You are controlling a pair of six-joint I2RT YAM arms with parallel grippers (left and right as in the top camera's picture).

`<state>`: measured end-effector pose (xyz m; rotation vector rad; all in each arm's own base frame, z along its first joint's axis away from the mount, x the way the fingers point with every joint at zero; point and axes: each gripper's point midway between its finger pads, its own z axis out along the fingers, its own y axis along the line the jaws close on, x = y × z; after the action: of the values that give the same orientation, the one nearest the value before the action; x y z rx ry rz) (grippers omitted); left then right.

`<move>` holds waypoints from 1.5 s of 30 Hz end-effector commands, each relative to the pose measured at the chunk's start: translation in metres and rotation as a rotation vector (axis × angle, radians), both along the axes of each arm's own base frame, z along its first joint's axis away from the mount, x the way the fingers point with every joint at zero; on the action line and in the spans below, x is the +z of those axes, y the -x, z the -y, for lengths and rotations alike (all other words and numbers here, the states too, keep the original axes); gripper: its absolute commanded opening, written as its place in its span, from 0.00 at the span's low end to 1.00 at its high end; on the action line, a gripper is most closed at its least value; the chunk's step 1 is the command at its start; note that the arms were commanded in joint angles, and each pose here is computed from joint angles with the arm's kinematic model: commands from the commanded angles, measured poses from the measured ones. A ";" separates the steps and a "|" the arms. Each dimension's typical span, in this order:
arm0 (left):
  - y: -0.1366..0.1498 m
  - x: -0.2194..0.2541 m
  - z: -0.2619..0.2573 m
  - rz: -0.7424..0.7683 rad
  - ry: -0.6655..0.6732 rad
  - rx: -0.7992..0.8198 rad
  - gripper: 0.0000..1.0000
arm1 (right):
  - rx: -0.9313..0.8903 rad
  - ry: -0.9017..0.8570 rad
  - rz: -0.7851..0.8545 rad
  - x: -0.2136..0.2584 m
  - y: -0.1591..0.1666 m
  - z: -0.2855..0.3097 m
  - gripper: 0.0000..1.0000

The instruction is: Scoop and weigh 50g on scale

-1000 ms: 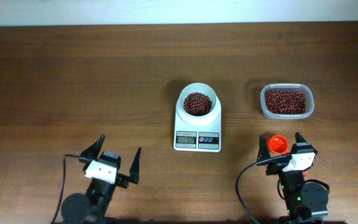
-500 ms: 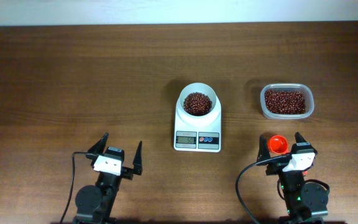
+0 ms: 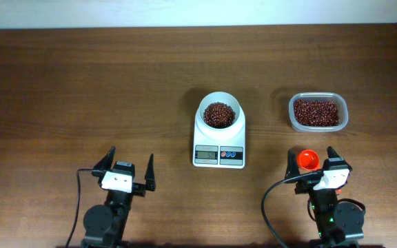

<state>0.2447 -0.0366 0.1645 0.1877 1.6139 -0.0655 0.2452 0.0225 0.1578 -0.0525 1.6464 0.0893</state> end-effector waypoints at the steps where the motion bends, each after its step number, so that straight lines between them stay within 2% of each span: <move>1: -0.001 -0.003 -0.003 -0.004 -0.010 0.017 0.99 | -0.020 -0.001 -0.004 -0.002 0.000 0.004 0.99; 45: 0.001 -0.008 -0.004 -0.022 -0.012 0.018 0.99 | -0.005 -0.001 -0.004 -0.002 0.000 0.000 0.99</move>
<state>0.2437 -0.0354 0.1576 0.1849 1.6410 -0.0605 0.2452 0.0231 0.1578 -0.0547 1.6464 0.0914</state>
